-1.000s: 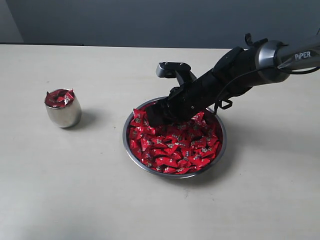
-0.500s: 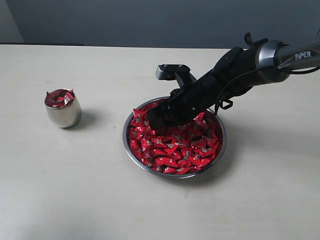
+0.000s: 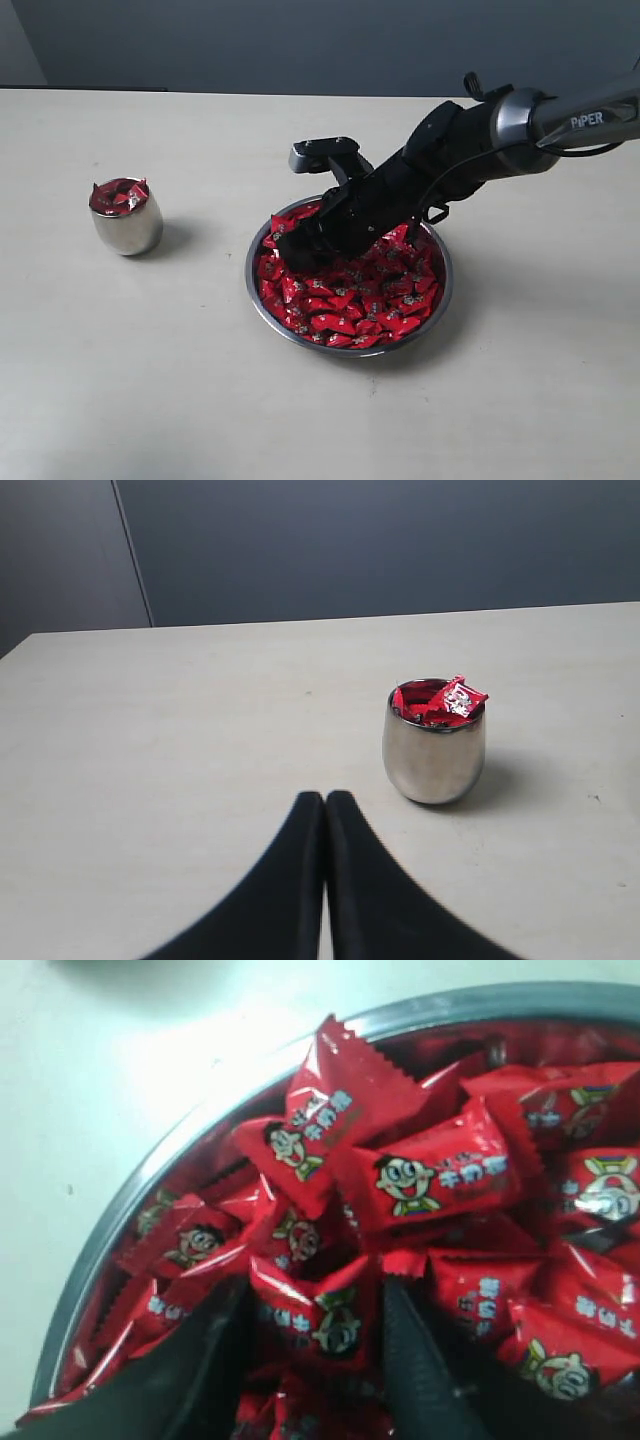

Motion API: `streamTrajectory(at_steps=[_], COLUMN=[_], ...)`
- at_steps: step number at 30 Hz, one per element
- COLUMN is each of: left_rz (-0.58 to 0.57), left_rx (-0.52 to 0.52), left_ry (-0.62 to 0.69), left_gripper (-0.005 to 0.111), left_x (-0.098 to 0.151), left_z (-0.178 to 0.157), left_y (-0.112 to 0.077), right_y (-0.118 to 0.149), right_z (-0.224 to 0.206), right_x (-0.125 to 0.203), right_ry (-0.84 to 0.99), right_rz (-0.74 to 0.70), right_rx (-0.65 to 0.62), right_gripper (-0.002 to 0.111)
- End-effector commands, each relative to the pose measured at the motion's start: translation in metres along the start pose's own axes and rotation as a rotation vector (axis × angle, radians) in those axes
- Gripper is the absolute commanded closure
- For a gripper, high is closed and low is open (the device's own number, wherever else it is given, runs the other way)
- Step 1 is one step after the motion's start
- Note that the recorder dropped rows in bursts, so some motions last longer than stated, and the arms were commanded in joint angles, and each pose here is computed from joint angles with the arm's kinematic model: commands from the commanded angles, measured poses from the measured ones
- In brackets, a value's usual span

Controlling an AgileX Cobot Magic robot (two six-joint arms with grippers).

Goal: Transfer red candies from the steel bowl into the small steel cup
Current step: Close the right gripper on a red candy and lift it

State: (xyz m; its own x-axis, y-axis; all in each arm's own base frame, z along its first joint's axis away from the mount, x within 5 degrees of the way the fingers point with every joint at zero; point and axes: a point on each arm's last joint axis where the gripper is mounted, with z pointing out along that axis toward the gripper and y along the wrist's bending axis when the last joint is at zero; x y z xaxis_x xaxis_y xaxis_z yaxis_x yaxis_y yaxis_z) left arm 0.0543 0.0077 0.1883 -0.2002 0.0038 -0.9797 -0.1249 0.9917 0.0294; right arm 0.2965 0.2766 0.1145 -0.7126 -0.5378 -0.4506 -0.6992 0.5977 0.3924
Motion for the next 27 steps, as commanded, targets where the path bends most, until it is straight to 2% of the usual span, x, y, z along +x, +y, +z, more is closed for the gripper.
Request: streamTrajectory(at_steps=[1, 10, 16, 21, 24, 27], left_rz=[-0.003, -0.003, -0.003, -0.003, -0.003, -0.003], left_rx=[0.000, 0.000, 0.000, 0.000, 0.000, 0.000], left_ry=[-0.002, -0.002, -0.002, -0.002, -0.002, -0.002], left_gripper=[0.106, 0.106, 0.106, 0.106, 0.106, 0.106], left_x=[0.001, 0.001, 0.001, 0.001, 0.001, 0.001], left_z=[0.000, 0.000, 0.000, 0.000, 0.000, 0.000], left_y=[0.000, 0.000, 0.000, 0.000, 0.000, 0.000], right_y=[-0.002, -0.004, -0.003, -0.002, -0.006, -0.005], right_z=[0.000, 0.000, -0.002, -0.021, -0.029, -0.040], right_x=[-0.001, 0.001, 0.001, -0.013, 0.004, 0.024], right_ry=[0.003, 0.026, 0.022, -0.089, -0.137, -0.142], right_rz=[-0.011, -0.033, -0.030, -0.006, 0.019, 0.011], right_rx=[0.026, 0.049, 0.049, 0.120, 0.208, 0.244], right_gripper=[0.073, 0.109, 0.109, 0.109, 0.109, 0.109])
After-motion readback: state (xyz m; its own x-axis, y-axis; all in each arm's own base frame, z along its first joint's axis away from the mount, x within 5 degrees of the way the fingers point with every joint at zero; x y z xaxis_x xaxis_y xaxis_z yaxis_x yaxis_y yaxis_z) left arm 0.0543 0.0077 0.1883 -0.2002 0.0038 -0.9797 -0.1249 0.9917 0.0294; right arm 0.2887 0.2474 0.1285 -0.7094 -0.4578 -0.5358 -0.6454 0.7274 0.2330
